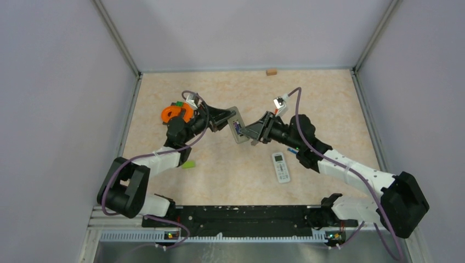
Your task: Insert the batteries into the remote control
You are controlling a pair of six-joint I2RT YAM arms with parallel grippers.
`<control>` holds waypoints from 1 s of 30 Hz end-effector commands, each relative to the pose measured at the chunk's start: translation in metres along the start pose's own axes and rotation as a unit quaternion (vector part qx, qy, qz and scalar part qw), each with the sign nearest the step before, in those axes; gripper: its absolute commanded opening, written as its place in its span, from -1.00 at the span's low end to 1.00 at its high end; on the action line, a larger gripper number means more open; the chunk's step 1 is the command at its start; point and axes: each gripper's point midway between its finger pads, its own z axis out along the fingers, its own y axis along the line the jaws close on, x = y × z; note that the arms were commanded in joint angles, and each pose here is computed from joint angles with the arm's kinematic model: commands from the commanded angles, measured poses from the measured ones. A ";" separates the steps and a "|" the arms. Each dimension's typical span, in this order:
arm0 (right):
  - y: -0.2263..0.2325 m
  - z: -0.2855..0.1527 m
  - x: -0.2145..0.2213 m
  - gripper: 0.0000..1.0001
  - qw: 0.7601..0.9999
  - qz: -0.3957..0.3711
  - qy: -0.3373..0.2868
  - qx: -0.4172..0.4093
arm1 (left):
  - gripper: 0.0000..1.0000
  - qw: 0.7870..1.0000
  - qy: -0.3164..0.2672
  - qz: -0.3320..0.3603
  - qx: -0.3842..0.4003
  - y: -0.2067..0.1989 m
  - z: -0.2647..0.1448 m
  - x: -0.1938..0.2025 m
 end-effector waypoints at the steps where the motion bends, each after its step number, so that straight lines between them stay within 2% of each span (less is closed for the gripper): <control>1: -0.017 0.015 -0.006 -0.49 0.999 -0.002 -0.006 0.038 | -1.00 0.999 0.020 0.004 0.041 -0.031 0.002 0.010; 6: -0.021 0.021 -0.008 -0.41 0.999 0.011 -0.008 0.050 | -1.00 0.999 0.018 0.007 0.035 -0.027 0.001 0.011; 9: -0.016 0.018 -0.010 -0.25 0.999 0.012 -0.011 0.045 | -1.00 0.999 0.015 0.020 0.030 -0.023 -0.001 0.009; 11: -0.011 0.012 -0.013 -0.05 0.999 0.008 -0.015 0.041 | -1.00 0.999 0.011 0.032 0.020 -0.017 -0.003 0.006; 14: -0.004 0.002 -0.018 0.37 0.999 -0.008 -0.026 0.034 | -1.00 0.999 0.001 0.048 0.009 -0.010 -0.010 -0.002; 17: -0.001 -0.009 -0.024 0.53 0.998 -0.040 -0.029 0.034 | -1.00 0.997 -0.012 0.070 -0.016 0.002 -0.019 -0.012; 21: -0.018 -0.019 -0.033 0.56 0.993 -0.077 -0.027 0.080 | -1.00 0.989 -0.042 0.113 -0.082 0.025 -0.037 -0.030; 25: -0.051 -0.026 -0.040 0.54 0.980 -0.112 -0.024 0.162 | -1.00 0.970 -0.086 0.171 -0.151 0.032 -0.063 -0.046; 30: -0.096 -0.022 -0.031 0.23 0.958 -0.150 0.025 0.244 | -1.00 0.927 -0.147 0.243 -0.245 0.030 -0.099 -0.060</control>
